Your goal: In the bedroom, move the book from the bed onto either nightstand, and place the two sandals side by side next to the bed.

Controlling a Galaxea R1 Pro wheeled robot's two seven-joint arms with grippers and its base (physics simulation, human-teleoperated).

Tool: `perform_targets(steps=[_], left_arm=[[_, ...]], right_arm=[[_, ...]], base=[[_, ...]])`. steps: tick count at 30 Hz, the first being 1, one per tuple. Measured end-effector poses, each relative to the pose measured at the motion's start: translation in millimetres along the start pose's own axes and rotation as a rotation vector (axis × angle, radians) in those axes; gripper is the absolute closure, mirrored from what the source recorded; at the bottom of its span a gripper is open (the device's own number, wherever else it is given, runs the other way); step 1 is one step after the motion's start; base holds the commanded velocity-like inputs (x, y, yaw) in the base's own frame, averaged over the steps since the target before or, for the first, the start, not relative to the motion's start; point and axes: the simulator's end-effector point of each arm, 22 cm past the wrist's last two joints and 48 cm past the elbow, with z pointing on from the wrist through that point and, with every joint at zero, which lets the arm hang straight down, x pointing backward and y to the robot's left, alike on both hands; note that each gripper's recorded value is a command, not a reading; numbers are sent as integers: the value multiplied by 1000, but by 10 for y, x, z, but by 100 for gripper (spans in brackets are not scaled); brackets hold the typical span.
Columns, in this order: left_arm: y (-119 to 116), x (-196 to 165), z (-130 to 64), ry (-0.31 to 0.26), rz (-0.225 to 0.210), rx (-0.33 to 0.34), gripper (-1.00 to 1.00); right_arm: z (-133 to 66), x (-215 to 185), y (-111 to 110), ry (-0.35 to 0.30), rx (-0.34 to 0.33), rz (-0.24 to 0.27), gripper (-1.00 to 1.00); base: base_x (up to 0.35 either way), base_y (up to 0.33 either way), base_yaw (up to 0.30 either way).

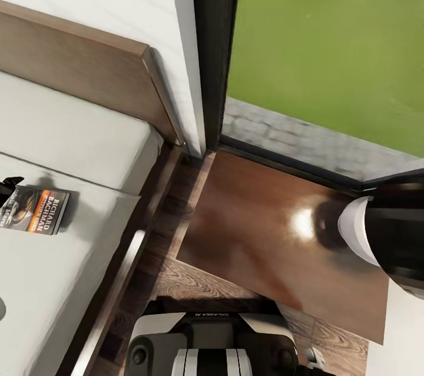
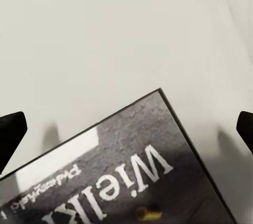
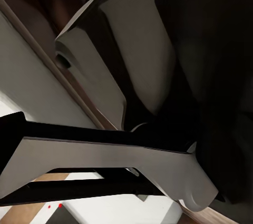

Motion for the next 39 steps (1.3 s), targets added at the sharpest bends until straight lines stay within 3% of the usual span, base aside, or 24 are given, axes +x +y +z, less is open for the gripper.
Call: perform_targets(steps=[39], left_arm=[[-4,6,2,1,-1,1,-100]], right_arm=[[0,1,13,0,-6,0,-100]], base=[[0,0,-39]])
